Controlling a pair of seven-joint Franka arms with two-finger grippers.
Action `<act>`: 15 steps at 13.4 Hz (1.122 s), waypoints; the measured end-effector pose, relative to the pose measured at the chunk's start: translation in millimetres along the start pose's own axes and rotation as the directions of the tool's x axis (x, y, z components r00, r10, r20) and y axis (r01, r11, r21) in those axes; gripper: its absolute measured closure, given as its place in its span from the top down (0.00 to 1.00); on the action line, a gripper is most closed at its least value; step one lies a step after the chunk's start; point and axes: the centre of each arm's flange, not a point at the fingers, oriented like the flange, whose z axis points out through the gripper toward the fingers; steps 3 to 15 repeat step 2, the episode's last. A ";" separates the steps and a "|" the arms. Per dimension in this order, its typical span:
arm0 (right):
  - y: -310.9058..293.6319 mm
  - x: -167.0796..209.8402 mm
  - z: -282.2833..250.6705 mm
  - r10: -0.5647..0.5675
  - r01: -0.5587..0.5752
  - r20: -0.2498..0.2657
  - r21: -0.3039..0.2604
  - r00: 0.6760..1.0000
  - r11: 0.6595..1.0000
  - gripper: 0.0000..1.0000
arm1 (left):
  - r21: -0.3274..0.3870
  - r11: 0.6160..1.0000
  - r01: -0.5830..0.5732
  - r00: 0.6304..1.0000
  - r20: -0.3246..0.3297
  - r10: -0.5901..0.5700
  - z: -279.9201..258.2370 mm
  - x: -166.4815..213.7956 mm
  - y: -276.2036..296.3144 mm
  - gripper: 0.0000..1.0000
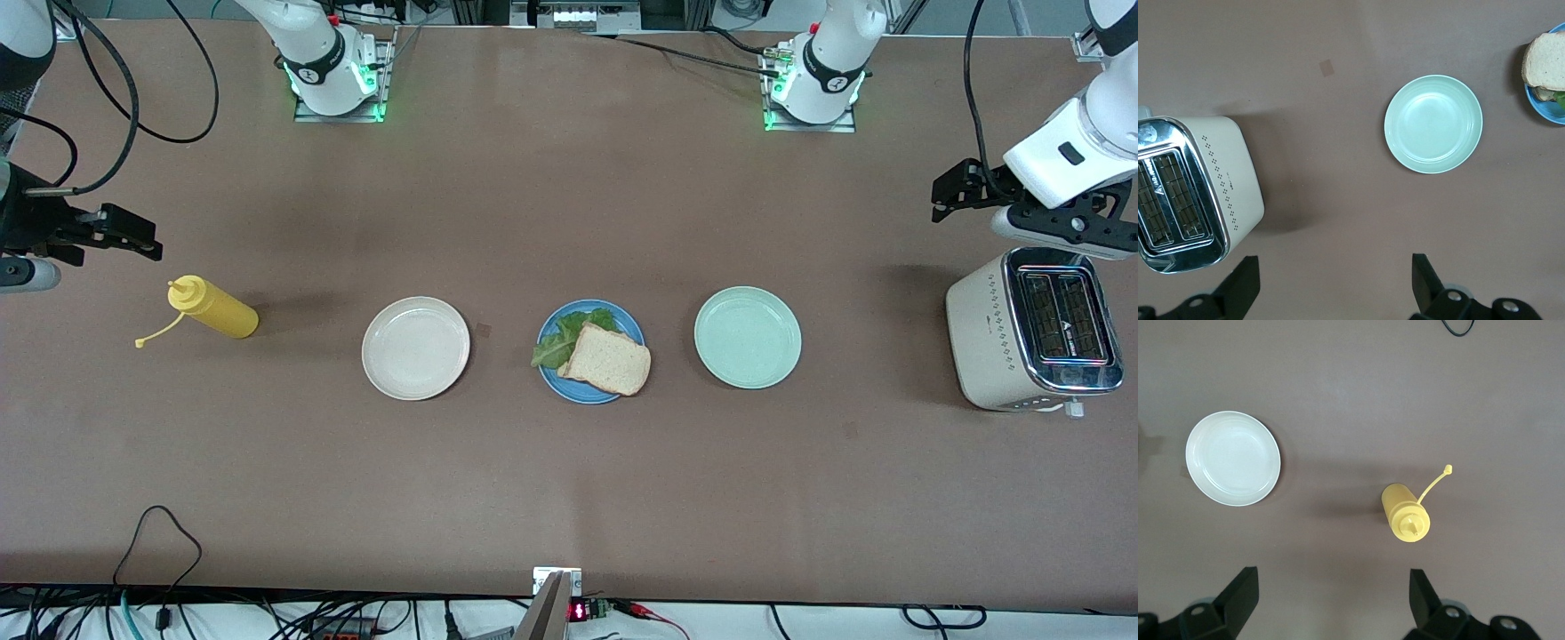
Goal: Make sandwich in blue plate with both arms
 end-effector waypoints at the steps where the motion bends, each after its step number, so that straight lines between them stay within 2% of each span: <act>1: 1.2 0.3 3.1 0.002 -0.002 0.006 0.001 1.000 1.000 1.00 | 0.000 1.000 0.001 1.000 0.000 -0.001 0.1 0.0 0.0 1.00; 15: 1.7 0.5 5.3 0.003 -0.003 0.010 0.001 1.000 1.000 1.00 | 0.000 1.000 0.002 1.000 0.001 -0.002 0.1 0.0 0.0 1.00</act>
